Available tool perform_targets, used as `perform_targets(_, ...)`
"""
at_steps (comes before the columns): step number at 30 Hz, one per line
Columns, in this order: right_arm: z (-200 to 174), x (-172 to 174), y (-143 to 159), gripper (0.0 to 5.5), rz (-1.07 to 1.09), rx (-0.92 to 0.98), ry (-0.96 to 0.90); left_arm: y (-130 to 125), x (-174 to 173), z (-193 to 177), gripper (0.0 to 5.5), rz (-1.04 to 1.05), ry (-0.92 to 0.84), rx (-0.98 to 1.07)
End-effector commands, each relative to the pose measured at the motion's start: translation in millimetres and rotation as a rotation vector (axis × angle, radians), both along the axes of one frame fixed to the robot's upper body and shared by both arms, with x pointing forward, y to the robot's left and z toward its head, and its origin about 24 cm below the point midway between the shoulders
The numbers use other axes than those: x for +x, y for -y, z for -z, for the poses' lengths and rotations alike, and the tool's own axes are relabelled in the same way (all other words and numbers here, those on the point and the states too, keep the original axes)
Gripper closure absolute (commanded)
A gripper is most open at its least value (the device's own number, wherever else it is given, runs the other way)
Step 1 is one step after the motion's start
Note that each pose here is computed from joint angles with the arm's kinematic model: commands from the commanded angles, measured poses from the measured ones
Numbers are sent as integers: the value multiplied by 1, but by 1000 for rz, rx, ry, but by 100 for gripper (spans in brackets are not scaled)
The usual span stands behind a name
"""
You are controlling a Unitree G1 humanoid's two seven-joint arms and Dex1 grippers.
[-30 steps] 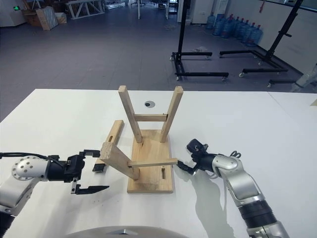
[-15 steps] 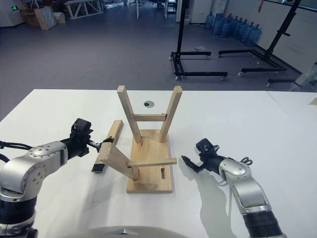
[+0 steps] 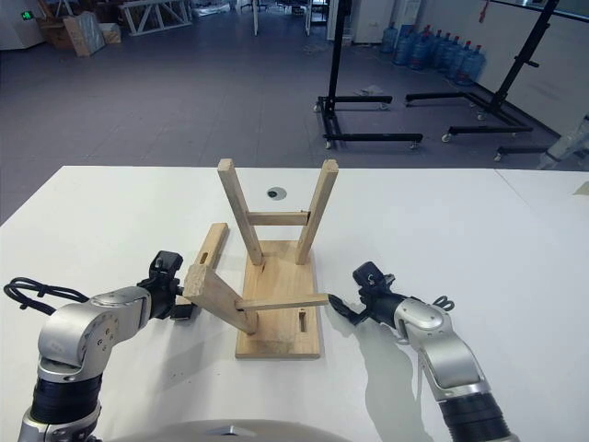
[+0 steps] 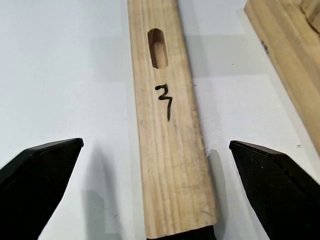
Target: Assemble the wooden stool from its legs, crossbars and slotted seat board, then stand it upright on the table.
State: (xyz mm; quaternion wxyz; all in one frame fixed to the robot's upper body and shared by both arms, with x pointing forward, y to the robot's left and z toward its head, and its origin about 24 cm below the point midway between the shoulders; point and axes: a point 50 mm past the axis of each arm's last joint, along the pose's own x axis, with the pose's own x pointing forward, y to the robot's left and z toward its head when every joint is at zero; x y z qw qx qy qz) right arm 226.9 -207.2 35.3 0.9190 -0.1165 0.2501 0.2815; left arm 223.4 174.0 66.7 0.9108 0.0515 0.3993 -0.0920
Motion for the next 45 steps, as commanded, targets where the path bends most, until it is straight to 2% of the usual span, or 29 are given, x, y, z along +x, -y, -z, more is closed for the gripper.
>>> perform_targets(1, -3, 3, -1, 42, -10, -8, 12, 2, -1, 11, 12, -26, -42, -31)
perform_targets(8, -4, 5, -2, 42, -15, -10, 11, 11, 3, 16, 116, -41, -48, -63)
perform_targets(14, -4, 5, -3, 42, -15, -7, 10, 8, 4, 19, 217, -38, -57, 2)
perform_targets(22, -3, 5, -5, 42, -16, 0, 5, 11, 6, 21, 334, -54, -77, -37)
perform_targets(26, -3, 5, -4, 42, -12, 0, 4, 9, 9, 17, 345, -69, -46, -50)
perform_targets(31, -3, 7, -1, 42, -3, 0, 9, -8, 21, 8, 345, -123, 24, -23)
perform_targets(35, -7, 12, 10, 42, 26, -9, 29, -46, 54, -26, 345, -228, 223, 20)
perform_targets(38, -20, 27, 37, 42, 130, -18, 80, -85, 91, -96, 345, -256, 568, -2)
perform_targets(40, -37, 40, 61, 42, 245, 19, 134, -95, 98, -144, 345, -182, 805, -47)
perform_targets(42, -78, 52, 84, 42, 339, 184, 256, -81, 93, -181, 345, 43, 964, -182)
perform_targets(44, -143, 57, 103, 42, 335, 472, 435, -57, 78, -214, 345, 327, 1068, -342)
perform_targets(45, -178, 57, 106, 42, 277, 595, 511, -47, 69, -229, 345, 454, 1090, -485)
